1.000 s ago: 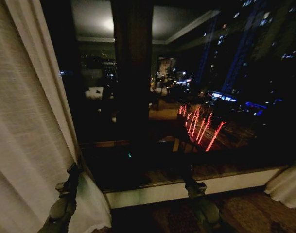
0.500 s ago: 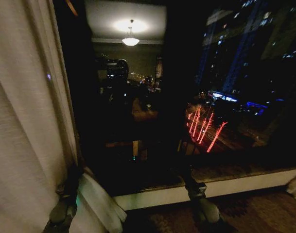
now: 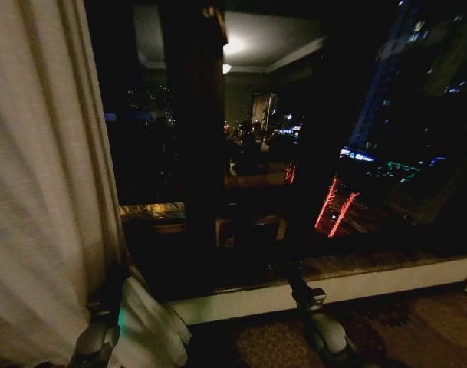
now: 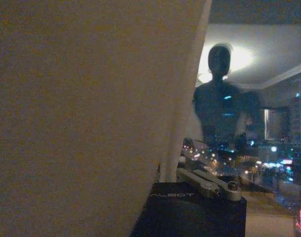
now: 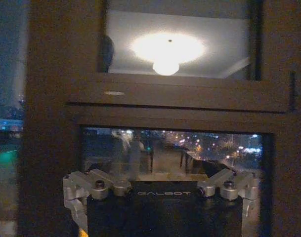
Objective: Open the curtains by pulling them apart, changing their state from closed to fully open.
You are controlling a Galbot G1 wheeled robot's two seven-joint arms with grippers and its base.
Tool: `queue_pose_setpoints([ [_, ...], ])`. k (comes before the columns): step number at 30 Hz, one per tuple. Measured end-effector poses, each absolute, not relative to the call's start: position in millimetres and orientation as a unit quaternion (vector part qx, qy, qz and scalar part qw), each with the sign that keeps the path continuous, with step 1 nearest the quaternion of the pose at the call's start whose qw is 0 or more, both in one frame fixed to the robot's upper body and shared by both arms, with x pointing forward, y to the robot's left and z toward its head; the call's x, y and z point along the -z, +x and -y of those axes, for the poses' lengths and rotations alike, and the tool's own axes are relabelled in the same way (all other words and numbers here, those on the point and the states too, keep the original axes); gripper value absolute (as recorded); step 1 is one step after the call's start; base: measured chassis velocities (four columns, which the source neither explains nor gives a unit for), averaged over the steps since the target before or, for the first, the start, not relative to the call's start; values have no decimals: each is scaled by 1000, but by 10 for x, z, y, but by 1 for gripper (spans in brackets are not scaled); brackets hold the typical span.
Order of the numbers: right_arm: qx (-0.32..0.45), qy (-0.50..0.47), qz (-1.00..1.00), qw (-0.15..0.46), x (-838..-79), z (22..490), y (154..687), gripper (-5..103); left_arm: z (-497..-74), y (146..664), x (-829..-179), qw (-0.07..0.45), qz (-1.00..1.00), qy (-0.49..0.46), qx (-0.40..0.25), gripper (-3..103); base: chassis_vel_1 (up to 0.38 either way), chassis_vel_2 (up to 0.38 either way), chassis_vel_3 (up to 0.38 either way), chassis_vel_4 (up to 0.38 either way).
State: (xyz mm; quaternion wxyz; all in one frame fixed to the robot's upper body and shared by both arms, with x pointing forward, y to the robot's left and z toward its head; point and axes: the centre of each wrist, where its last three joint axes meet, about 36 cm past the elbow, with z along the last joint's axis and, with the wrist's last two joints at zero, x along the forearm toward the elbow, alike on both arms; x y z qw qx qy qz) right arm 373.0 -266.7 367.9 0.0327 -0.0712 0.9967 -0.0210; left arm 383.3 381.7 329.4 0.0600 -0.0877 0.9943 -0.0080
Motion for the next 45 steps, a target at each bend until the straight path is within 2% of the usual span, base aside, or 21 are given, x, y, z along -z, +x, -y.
queue_pose_setpoints([
  [12,21,-71,-997,33,-3679,2667,3729,100,-3849,3814,-3286,65,-994,-88,5,0,332,277,-352,-253],
  [45,21,-71,-997,33,-3679,2668,3730,100,-3866,3775,-3279,73,-993,-89,3,0,17,15,-16,-15],
])
